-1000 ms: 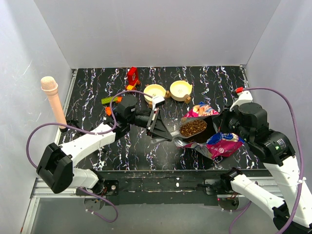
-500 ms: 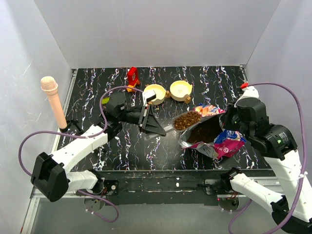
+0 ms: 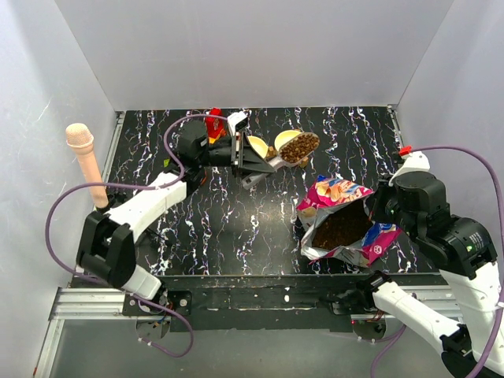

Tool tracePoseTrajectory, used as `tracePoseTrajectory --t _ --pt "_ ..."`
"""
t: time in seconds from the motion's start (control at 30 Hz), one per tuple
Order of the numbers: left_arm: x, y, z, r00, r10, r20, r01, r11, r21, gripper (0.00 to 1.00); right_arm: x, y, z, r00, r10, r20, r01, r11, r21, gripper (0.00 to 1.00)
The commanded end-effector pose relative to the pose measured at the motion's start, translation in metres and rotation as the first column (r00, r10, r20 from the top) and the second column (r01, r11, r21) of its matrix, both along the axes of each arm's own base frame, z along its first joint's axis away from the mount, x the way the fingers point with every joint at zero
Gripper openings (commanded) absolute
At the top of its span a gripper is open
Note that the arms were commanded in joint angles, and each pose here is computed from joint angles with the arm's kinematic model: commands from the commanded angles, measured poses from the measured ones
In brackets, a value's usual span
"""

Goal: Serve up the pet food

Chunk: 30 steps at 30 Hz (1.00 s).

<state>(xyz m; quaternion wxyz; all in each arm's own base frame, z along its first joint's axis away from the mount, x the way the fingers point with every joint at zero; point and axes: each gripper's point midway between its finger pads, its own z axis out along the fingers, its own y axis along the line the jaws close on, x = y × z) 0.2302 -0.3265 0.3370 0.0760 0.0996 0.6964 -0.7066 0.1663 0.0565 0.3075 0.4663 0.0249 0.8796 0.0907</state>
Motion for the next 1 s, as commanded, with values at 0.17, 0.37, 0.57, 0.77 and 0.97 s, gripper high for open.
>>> tracePoseTrajectory --t 0.17,0.37,0.57,0.77,0.97 --pt "0.09 0.0 -0.01 0.988 0.135 0.068 -0.134 0.991 -0.027 0.0 0.001 -0.001 0.057 0.983 0.003 0.182 -0.018 0.997 0.077 0.01" --pt "0.141 0.015 -0.04 0.979 0.197 0.062 -0.196 0.98 -0.012 0.0 -0.004 -0.002 0.059 0.983 0.023 0.18 -0.037 0.997 0.074 0.01" --pt "0.177 0.038 -0.063 0.969 0.243 0.05 -0.242 0.97 -0.022 0.0 -0.008 -0.001 0.058 0.986 0.037 0.163 -0.049 0.996 0.072 0.01" --pt "0.197 0.055 -0.09 0.961 0.275 0.031 -0.275 0.961 0.005 0.0 -0.008 0.003 0.055 0.988 0.05 0.143 -0.061 0.996 0.072 0.01" --pt "0.2 0.063 -0.11 0.952 0.307 0.001 -0.307 0.951 0.023 0.0 -0.007 0.005 0.053 0.989 0.061 0.136 -0.071 0.995 0.07 0.01"
